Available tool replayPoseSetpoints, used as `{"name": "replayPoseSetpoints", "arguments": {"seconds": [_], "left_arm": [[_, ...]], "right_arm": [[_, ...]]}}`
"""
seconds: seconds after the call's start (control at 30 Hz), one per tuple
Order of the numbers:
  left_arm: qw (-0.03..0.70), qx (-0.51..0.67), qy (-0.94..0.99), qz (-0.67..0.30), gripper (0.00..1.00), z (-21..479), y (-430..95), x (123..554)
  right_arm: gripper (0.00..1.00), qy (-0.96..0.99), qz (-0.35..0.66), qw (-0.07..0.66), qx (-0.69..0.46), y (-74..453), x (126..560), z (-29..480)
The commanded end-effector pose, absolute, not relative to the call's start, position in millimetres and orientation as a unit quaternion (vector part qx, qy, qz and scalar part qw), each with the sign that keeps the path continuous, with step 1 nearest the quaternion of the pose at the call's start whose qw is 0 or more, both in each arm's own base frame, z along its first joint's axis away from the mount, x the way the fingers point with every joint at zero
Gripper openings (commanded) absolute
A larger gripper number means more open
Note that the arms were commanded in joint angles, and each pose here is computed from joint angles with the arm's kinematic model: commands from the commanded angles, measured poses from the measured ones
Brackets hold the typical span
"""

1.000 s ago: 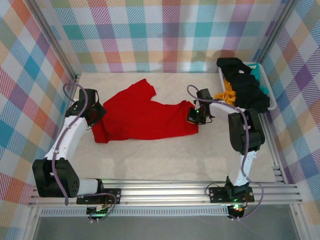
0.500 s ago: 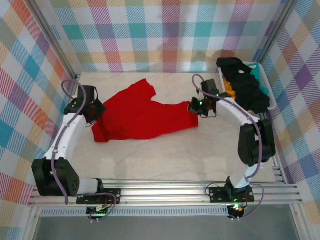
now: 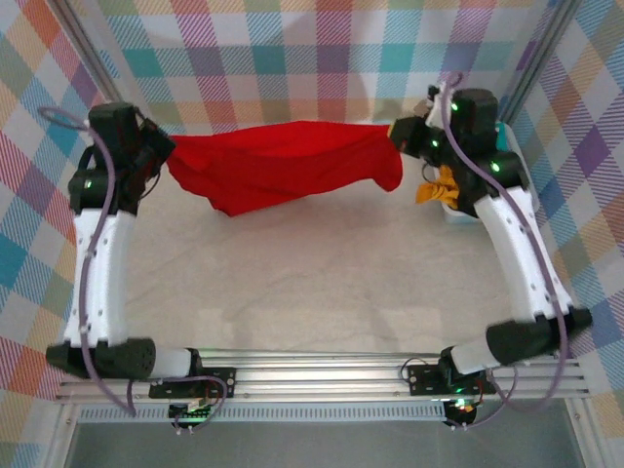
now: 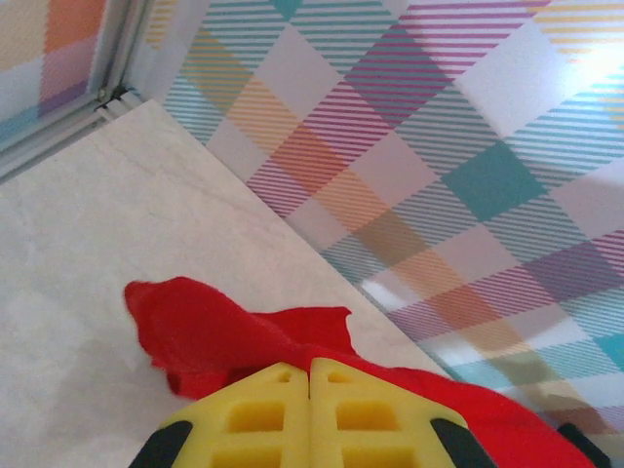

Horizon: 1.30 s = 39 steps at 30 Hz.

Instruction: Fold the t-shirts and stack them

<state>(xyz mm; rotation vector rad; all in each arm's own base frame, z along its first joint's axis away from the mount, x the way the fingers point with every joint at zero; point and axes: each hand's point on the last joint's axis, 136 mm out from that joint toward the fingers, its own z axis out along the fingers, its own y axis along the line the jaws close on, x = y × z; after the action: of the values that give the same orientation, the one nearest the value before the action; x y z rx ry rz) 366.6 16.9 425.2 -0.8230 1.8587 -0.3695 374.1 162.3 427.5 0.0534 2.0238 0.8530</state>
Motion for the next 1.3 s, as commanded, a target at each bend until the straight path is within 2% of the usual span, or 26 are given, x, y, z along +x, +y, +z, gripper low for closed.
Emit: {"name": "replayPoseSetpoints", "arguments": {"seconds": [0.0, 0.07, 0.17, 0.37, 0.53, 0.63, 0.73, 0.83, 0.97, 1.03, 1.13, 1.27], "left_arm": [[0.546, -0.360, 0.742, -0.149, 0.00, 442, 27, 320], [0.557, -0.354, 0.737, -0.148, 0.00, 450, 28, 314], [0.538, -0.342, 0.753, -0.163, 0.00, 448, 18, 333], [0.472, -0.347, 0.790, -0.179, 0.00, 419, 7, 419], [0.483, -0.333, 0.785, -0.200, 0.00, 430, 14, 476], [0.520, -0.321, 0.756, -0.235, 0.00, 464, 16, 488], [0.570, -0.295, 0.717, -0.274, 0.00, 520, 11, 476], [0.612, -0.264, 0.679, -0.309, 0.00, 573, 2, 444], [0.623, -0.251, 0.665, -0.325, 0.00, 599, -6, 397], [0.606, -0.262, 0.681, -0.317, 0.00, 583, -6, 379], [0.558, -0.305, 0.713, -0.296, 0.00, 529, -2, 347], [0.471, -0.376, 0.748, -0.279, 0.00, 420, -2, 301]], "right_arm": [[0.00, 0.801, 0.357, 0.479, 0.024, 151, 340, 442], [0.00, 0.800, 0.359, 0.480, 0.028, 146, 332, 445], [0.00, 0.799, 0.376, 0.468, 0.031, 149, 344, 448], [0.00, 0.796, 0.417, 0.436, 0.049, 160, 422, 438], [0.00, 0.784, 0.438, 0.438, 0.045, 164, 476, 446], [0.00, 0.768, 0.442, 0.461, 0.040, 160, 489, 470], [0.00, 0.749, 0.443, 0.490, 0.040, 148, 488, 504], [0.00, 0.725, 0.448, 0.521, 0.047, 129, 477, 537], [0.00, 0.719, 0.444, 0.532, 0.053, 117, 454, 550], [0.00, 0.726, 0.438, 0.526, 0.059, 114, 444, 540], [0.00, 0.743, 0.421, 0.514, 0.081, 108, 421, 504], [0.00, 0.797, 0.368, 0.456, 0.145, 90, 375, 398]]}}
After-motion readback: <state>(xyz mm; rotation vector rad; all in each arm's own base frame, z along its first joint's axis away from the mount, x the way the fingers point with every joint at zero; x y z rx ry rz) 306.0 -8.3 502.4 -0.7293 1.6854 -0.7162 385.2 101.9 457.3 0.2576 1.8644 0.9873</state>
